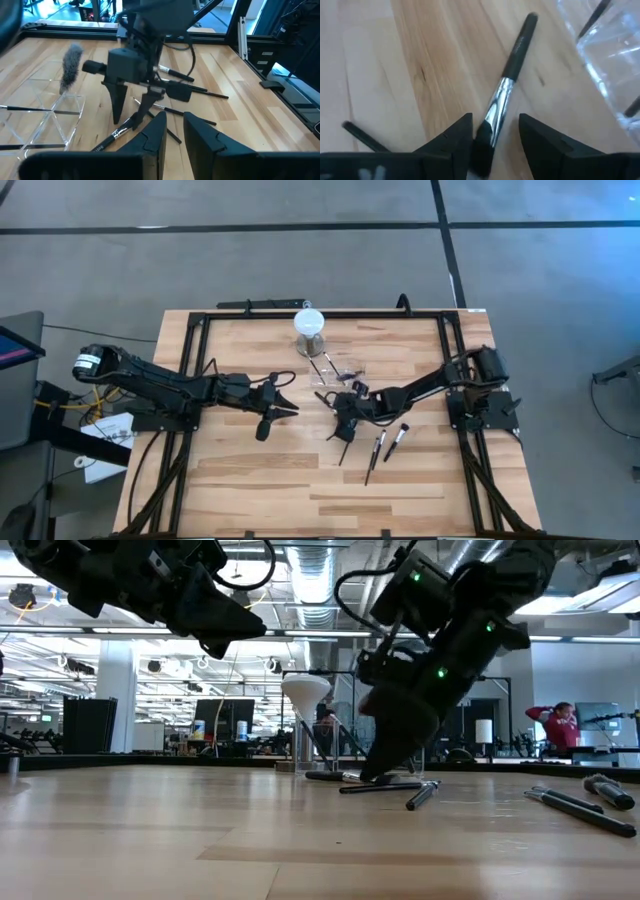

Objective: Put items in baskets/containers
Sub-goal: Put the black foundation brush into the transparent organizer

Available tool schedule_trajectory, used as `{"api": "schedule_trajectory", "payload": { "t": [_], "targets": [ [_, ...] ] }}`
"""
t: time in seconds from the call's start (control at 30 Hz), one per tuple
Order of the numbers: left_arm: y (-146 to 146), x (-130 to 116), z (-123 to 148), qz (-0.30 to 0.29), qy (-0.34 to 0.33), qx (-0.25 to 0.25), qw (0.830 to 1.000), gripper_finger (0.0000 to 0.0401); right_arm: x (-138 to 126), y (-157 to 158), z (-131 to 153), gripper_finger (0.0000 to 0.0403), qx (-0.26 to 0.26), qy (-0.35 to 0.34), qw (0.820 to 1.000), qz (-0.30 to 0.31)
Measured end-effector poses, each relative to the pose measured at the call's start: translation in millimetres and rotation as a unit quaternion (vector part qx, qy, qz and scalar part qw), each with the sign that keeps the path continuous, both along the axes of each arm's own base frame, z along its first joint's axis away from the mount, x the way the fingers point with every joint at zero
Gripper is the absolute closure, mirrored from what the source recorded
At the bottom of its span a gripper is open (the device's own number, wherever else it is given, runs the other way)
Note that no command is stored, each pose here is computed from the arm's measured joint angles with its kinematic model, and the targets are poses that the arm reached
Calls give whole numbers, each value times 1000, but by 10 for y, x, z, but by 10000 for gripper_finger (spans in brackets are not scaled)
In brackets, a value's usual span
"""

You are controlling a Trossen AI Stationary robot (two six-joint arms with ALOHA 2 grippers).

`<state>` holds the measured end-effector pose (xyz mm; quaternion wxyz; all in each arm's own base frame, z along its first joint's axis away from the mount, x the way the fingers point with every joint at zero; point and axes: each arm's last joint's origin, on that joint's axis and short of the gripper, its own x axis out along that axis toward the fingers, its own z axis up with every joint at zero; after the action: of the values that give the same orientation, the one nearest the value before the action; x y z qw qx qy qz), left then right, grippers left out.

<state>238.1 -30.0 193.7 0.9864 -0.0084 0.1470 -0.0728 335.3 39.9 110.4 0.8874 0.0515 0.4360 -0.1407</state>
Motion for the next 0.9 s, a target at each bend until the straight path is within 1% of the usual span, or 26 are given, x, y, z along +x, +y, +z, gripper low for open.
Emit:
{"api": "schedule_trajectory", "payload": {
  "t": [0.17, 0.27, 0.33, 0.5, 0.53, 0.63, 0.7, 0.8, 0.9],
  "targets": [
    [0, 1, 0, 0, 0, 0, 1000, 339, 59, 5, -217, 257, -20, 6, 1000, -19],
    [0, 1, 0, 0, 0, 1, 1000, 339, 74, 5, -248, 272, -23, 3, 999, -22],
    [0, 1, 0, 0, 0, 2, 1000, 339, 74, 6, -246, 292, -22, 3, 1000, -21],
    [1, 1, 0, 0, 0, 2, 1000, 339, 75, 31, -234, 372, -10, 1, 1000, 3],
    [0, 0, -1, 0, 0, 2, 1000, 339, 79, 35, -233, 380, -4, 0, 1000, 12],
    [-5, -4, -19, -1, 10, -3, 1000, 339, 91, 60, -238, 377, -4, -9, 999, 32],
    [-16, -11, -71, -6, 35, -10, 999, 339, 112, 85, -232, 366, -5, -25, 999, 39],
    [-47, -29, -252, -12, 76, -15, 997, 339, 143, 105, -222, 365, 0, -47, 998, 45],
    [-54, -31, -472, 0, 113, -8, 994, 337, 156, 111, -215, 382, 1, -54, 997, 54]
  ]
}}
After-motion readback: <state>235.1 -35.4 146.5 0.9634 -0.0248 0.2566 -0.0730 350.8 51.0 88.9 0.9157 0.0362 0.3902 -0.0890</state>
